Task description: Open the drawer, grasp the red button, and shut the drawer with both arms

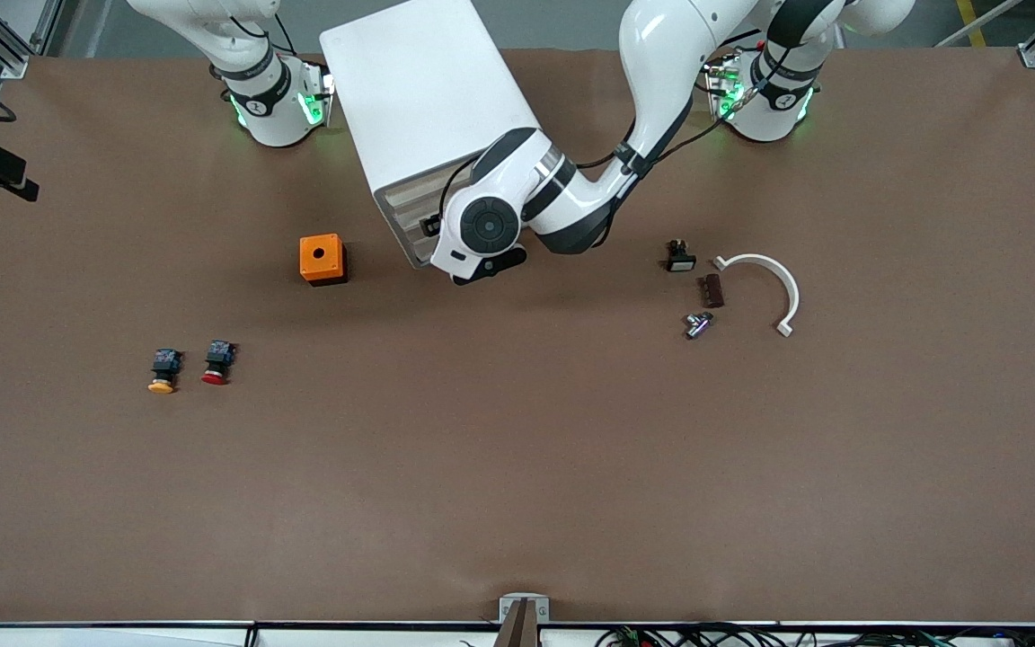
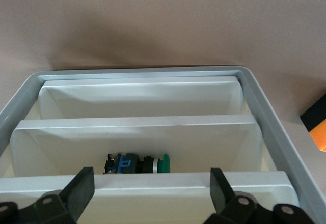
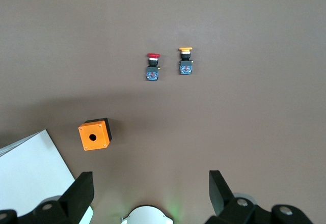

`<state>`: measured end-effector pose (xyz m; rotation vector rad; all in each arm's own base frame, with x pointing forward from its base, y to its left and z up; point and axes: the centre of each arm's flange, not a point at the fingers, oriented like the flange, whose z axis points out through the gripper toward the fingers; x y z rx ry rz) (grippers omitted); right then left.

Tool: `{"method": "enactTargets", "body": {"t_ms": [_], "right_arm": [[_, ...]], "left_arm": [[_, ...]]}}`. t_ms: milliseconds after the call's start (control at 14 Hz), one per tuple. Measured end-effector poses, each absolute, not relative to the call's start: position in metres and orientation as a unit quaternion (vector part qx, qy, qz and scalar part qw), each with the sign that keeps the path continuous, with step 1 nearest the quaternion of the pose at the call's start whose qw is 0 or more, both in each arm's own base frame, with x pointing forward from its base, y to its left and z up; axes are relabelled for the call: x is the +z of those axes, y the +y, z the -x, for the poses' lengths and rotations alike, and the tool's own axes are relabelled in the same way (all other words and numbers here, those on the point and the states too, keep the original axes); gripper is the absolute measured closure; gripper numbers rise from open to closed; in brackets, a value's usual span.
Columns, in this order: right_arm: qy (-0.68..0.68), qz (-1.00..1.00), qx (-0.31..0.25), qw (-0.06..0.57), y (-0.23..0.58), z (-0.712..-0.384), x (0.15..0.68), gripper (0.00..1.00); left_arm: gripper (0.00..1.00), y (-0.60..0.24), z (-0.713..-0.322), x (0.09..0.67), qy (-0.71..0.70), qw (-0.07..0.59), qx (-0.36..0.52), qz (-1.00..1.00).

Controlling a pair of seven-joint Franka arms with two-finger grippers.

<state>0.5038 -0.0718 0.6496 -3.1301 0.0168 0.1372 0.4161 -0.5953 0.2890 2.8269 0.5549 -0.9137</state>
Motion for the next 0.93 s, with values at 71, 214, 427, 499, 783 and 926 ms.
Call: {"method": "enactTargets", "body": {"t_ms": [71,214,427,499,783,926], "right_arm": [[0.004,0.999,0.041,0.004,-0.073,-0.502,0.652,0.0],[-0.005,0.999,0.039,0.005,-0.076,-0.498,0.656,0.0],[-0.009,0.999,0.036,0.006,-0.084,-0.497,0.657,0.0],[-0.01,0.999,0.033,0.006,-0.084,-0.497,0.657,0.0],[-0.012,1.0,0.012,0.007,-0.083,-0.497,0.666,0.0],[-0.013,1.0,0.008,0.007,-0.082,-0.496,0.668,0.0]], "left_arm": [[0.0,-0.594,-0.419,0.29,0.185,0.062,-0.3,-0.934],[0.0,-0.589,-0.428,0.29,0.189,0.062,-0.287,-0.937],[0.0,-0.564,-0.468,0.314,0.198,0.066,-0.234,-0.95],[0.0,-0.549,-0.487,0.336,0.205,0.076,-0.213,-0.952],[0.0,-0.467,-0.539,0.444,0.214,0.07,-0.128,-0.966],[0.0,-0.413,-0.555,0.49,0.193,0.068,-0.119,-0.972]]}}
